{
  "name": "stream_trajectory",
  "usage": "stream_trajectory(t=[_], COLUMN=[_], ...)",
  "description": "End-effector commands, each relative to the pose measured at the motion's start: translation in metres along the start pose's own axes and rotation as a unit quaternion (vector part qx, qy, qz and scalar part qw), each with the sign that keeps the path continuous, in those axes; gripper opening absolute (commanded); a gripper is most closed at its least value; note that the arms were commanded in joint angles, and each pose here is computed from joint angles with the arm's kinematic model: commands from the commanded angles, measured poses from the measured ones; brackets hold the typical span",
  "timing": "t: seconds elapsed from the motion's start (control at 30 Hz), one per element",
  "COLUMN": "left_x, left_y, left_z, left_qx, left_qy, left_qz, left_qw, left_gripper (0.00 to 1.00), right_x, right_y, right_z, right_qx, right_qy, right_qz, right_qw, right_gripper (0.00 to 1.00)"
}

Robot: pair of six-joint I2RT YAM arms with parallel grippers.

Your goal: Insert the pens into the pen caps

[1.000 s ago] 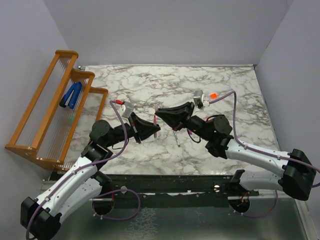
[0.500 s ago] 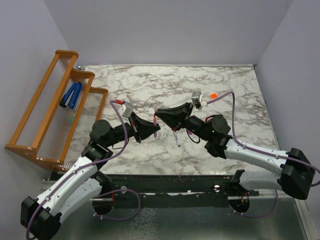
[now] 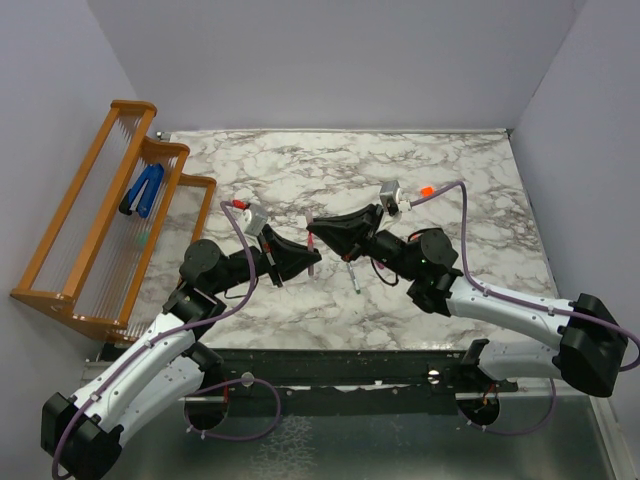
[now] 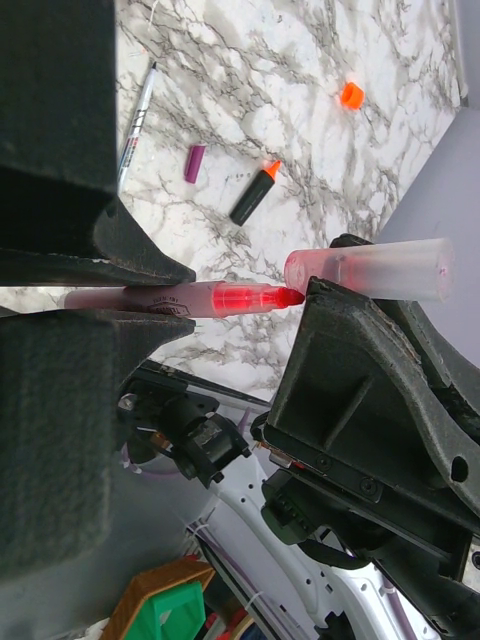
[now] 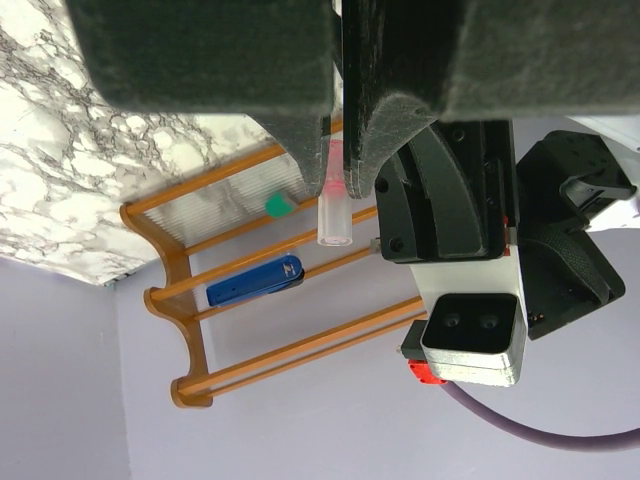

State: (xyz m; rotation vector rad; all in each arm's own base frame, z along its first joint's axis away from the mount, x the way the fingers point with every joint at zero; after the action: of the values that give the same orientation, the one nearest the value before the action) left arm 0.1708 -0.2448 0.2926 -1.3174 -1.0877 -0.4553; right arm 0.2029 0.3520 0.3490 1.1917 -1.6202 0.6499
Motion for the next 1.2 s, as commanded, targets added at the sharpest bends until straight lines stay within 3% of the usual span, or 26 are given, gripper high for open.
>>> stream_trajectory(t=[0.0,0.53,1.17], left_x=[0.005,0.003,0.008], left_y=[-0.010,-0.008,-0.011], left_z=[0.000,-0.001,0.000], left_qx=[-0.021,-0.020,-0.020], left_qy=[-0.003,0.001,-0.006], left_qz=[-0.013,-0.012,-0.019], left_qw=[1.000,1.000,1.000], left_gripper=[0.00,0.00,0.00], right_x=[0.015,0.021,0.001], right_y=[0.005,0.009,0.010], right_z=[-0.007,-0.009,0.000], right_qx=[0.012,0.024,0.028], right_qy=[-0.018,-0.031,-0.003], right_qz=[0.004,0.007,-0.006], right_qw=[1.000,0.999,1.000], right_gripper=[0.01,0.01,0.01])
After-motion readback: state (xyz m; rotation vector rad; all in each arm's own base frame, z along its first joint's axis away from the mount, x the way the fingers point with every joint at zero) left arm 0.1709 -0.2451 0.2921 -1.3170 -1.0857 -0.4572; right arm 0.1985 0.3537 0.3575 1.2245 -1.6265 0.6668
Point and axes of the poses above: each gripper's point midway between its finger pads, its own z axis back along the fingers, its own y axis along the line the jaws close on, x = y × z, the point moved 1 cm from there along z, back along the fingers, and after that the axes turned 8 degrees about z, right-handed, at the moved point
